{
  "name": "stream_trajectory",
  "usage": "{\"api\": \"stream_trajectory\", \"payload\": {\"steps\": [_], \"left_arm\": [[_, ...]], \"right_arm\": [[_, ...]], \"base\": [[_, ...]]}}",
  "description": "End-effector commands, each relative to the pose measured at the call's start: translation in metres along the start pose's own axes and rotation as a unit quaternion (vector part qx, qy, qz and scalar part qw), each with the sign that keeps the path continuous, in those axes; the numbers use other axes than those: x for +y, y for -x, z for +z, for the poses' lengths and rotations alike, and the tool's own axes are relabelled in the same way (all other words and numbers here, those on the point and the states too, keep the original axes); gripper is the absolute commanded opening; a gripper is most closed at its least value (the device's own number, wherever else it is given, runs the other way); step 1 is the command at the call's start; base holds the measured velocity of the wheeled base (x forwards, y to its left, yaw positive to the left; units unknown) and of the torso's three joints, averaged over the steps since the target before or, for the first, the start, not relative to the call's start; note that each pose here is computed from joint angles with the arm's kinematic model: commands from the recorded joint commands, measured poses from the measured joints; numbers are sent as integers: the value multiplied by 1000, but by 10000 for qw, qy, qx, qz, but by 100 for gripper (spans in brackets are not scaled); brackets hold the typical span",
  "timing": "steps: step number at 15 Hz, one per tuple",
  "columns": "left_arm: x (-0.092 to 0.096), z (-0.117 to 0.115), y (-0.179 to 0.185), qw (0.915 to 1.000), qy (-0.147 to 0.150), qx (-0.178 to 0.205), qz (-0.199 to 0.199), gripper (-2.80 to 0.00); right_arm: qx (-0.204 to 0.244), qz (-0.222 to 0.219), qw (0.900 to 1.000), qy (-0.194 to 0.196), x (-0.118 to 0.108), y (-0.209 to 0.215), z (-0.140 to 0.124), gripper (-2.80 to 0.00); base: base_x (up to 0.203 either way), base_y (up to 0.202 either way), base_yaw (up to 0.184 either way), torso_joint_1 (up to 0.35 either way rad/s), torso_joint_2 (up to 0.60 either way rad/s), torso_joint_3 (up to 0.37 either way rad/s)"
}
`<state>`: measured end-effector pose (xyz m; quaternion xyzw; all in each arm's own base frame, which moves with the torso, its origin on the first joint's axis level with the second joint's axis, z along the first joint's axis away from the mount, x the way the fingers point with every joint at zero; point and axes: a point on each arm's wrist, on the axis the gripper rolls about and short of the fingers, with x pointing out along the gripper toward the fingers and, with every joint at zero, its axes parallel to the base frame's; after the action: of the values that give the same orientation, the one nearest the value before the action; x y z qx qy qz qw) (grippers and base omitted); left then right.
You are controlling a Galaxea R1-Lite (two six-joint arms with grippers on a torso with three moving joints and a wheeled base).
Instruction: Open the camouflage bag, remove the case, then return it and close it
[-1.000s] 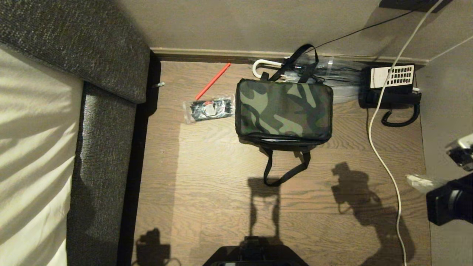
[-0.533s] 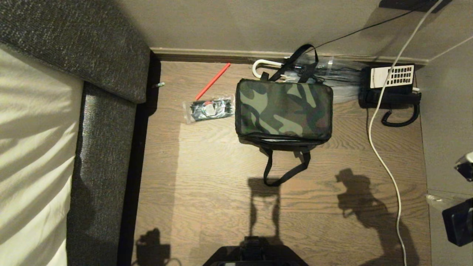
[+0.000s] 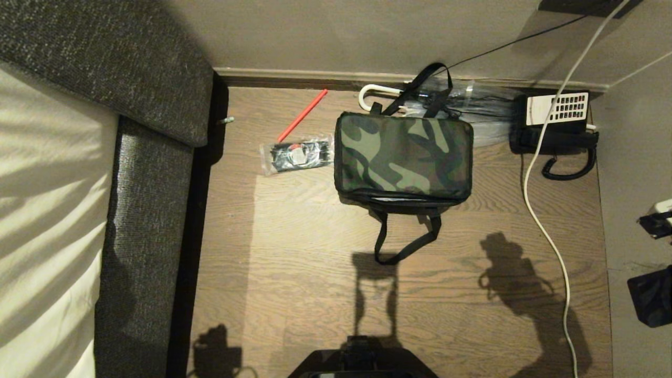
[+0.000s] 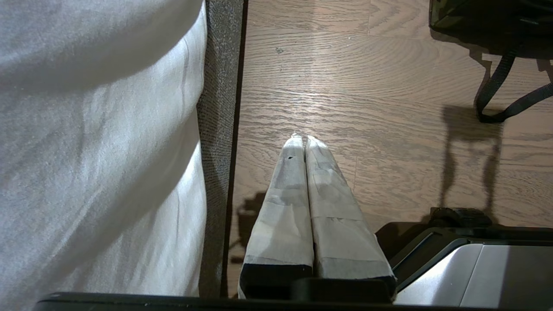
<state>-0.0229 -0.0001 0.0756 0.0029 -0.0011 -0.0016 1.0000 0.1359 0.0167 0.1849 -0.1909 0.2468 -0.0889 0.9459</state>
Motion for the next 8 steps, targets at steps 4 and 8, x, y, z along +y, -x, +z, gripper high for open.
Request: {"api": "stream_trajectory", "payload": {"steps": [4,8], "left_arm": [[0,-1,0,10000,17,15,2,-280],[0,-1,0,10000,-10,13,1,-280]], "right_arm": [[-63,-137,9992,373,-3,6,-2,-280],[524,87,9952,825,1,3,-10,-280]], "base": [[0,0,0,0,0,0],[0,0,0,0,0,0]]}}
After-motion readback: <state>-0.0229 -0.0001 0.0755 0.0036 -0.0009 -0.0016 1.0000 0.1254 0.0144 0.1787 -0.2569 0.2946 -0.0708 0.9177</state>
